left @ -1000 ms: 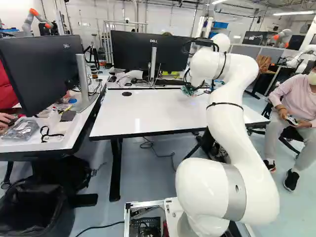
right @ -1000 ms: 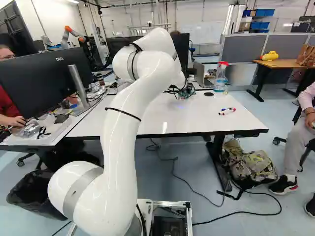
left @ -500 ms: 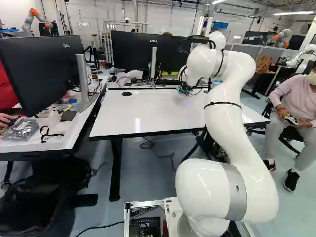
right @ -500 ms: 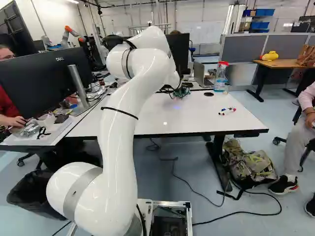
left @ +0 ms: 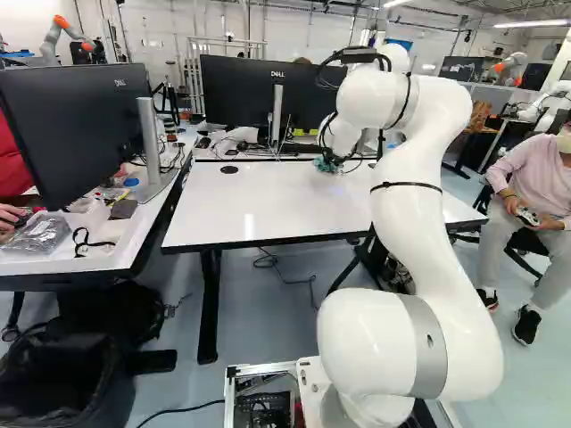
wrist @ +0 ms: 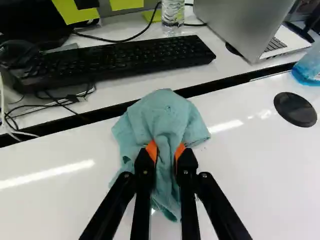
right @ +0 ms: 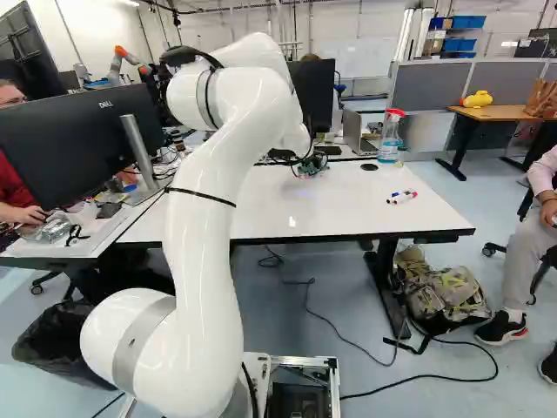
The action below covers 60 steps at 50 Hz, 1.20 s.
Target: Clean the table with the green towel
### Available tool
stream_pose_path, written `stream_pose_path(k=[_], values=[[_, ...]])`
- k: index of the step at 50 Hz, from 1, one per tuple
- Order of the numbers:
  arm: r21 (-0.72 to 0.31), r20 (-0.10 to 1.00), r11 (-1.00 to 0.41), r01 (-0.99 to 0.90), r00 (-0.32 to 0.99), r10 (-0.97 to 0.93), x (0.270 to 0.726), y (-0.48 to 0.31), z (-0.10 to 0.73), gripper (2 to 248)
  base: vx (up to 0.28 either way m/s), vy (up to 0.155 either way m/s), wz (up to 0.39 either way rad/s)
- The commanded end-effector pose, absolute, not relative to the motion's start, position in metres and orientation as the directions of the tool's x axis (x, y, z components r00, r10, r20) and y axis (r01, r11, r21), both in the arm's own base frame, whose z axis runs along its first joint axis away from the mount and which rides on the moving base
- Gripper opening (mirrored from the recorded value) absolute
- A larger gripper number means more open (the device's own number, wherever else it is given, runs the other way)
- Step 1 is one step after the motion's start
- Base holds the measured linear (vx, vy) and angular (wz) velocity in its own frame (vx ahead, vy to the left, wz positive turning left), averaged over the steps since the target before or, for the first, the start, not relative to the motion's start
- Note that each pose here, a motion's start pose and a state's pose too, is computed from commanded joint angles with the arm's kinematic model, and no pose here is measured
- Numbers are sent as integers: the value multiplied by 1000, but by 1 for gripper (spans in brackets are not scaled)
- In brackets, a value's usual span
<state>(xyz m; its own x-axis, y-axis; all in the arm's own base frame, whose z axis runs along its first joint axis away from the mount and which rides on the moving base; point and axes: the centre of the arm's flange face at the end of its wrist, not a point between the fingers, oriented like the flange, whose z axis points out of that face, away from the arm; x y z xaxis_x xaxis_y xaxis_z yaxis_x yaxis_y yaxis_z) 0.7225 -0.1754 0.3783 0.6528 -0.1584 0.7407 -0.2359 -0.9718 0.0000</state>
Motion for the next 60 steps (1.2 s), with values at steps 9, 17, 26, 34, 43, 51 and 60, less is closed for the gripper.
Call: stream_pose_path(k=[9, 17, 26, 34, 43, 51, 60], values=[[0, 729, -972, -237, 665, -162, 707, -172, 381, 58, 0, 0, 0], [0, 719, -970, -241, 674, -168, 693, -172, 383, 58, 0, 0, 0], [0, 708, -969, -246, 684, -174, 676, -172, 385, 58, 0, 0, 0], [0, 699, -968, -253, 692, -181, 662, -173, 387, 58, 0, 0, 0], [0, 690, -965, -264, 698, -191, 646, -177, 389, 58, 0, 0, 0], [0, 682, -961, -277, 703, -203, 631, -182, 390, 58, 0, 0, 0], [0, 676, -957, -288, 706, -213, 619, -187, 391, 58, 0, 0, 0]])
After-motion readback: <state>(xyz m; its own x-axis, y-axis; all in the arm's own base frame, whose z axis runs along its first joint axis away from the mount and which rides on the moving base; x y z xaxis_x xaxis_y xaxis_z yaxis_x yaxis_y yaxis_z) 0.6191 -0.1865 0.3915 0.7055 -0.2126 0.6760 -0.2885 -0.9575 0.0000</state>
